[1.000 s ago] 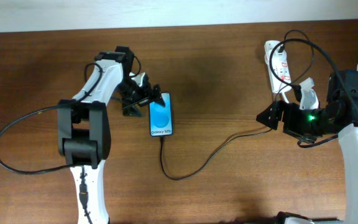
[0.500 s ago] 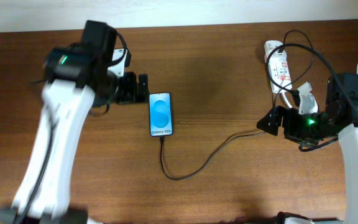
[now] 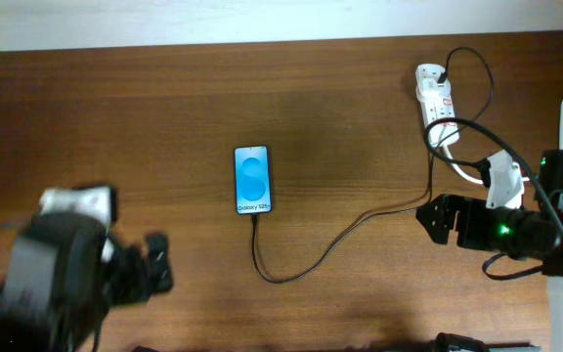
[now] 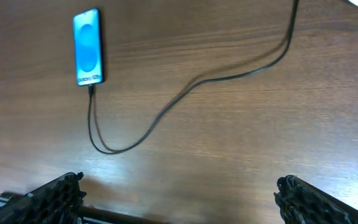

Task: Plug charger to phone and switch on socket
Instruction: 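Withdraw the left gripper and move the right gripper to the power strip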

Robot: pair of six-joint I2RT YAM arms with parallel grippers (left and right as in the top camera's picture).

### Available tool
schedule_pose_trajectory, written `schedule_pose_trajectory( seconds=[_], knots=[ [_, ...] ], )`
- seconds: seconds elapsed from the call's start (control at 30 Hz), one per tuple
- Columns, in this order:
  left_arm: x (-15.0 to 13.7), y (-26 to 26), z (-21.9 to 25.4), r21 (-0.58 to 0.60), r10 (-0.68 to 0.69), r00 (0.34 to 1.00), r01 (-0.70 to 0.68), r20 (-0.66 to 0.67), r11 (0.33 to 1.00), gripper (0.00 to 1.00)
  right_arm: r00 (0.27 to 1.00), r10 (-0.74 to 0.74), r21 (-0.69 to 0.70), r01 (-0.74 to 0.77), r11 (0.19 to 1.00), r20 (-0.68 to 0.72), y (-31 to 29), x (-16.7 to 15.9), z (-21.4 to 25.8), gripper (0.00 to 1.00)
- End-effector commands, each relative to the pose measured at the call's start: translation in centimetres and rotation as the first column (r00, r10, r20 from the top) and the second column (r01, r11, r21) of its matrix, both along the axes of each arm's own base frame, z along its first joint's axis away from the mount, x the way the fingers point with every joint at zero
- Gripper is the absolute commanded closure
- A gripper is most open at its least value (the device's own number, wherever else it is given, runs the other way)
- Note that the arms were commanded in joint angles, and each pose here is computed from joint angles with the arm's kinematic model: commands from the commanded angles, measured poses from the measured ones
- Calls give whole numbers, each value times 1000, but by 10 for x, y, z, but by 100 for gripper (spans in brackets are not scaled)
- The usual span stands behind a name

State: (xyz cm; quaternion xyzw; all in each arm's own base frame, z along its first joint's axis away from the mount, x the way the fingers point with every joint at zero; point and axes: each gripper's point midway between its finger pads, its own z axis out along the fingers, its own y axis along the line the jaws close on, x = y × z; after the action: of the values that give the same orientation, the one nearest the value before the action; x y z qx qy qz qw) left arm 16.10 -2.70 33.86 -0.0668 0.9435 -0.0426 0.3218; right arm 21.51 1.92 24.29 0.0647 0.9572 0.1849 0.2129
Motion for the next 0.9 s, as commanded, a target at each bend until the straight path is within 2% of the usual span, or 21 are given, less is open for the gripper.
schedule_pose_trajectory(
  seconds=[0.0, 0.1, 0.3, 0.33, 0.37, 0.43, 0.5, 0.53, 0.57, 0.67, 0.77, 0.87],
  knots=[
    [-24, 23, -21, -13, 114, 992, -114, 58, 993, 1, 999, -43, -59, 42, 997, -14, -13, 1, -2, 2],
    [-38, 30, -38, -11, 120, 990, -120, 68, 993, 1, 983, -176, -121, 168, 978, -58, -33, 5, -11, 2],
    [-45, 34, -61, 17, 125, 992, -126, 33, 992, 0, 956, -273, -105, 262, 959, -106, -47, 39, -29, 0],
    [-46, 35, -62, 21, 125, 992, -126, 27, 992, 1, 942, -310, -93, 300, 949, -127, -51, 46, -35, 12],
    [-48, 35, -63, 25, 125, 992, -126, 19, 992, 1, 928, -342, -84, 333, 939, -147, -55, 51, -40, 30],
    [-49, 36, -64, 27, 125, 992, -126, 15, 992, 1, 895, -403, -60, 400, 915, -190, -62, 61, -51, 61],
    [-49, 36, -64, 27, 125, 992, -126, 15, 992, 1, 885, -417, 4, 427, 904, -208, -67, 74, -56, 85],
    [-49, 36, -64, 27, 125, 992, -126, 15, 992, 1, 884, -421, 27, 435, 900, -206, -70, 79, -54, 92],
    [-49, 36, -64, 27, 125, 992, -126, 15, 992, 1, 883, -426, 50, 443, 895, -197, -73, 84, -51, 96],
    [-49, 36, -64, 27, 125, 992, -126, 15, 992, 1, 862, -482, 94, 499, 861, -158, -93, 96, -31, 96],
    [-49, 36, -64, 27, 125, 992, -126, 15, 992, 1, 796, -595, 129, 605, 786, -105, -131, 106, -4, 96],
    [-49, 36, -64, 27, 125, 992, -126, 15, 992, 1, 800, -596, 240, 593, 768, -72, -139, 127, 4, 96]
  ],
)
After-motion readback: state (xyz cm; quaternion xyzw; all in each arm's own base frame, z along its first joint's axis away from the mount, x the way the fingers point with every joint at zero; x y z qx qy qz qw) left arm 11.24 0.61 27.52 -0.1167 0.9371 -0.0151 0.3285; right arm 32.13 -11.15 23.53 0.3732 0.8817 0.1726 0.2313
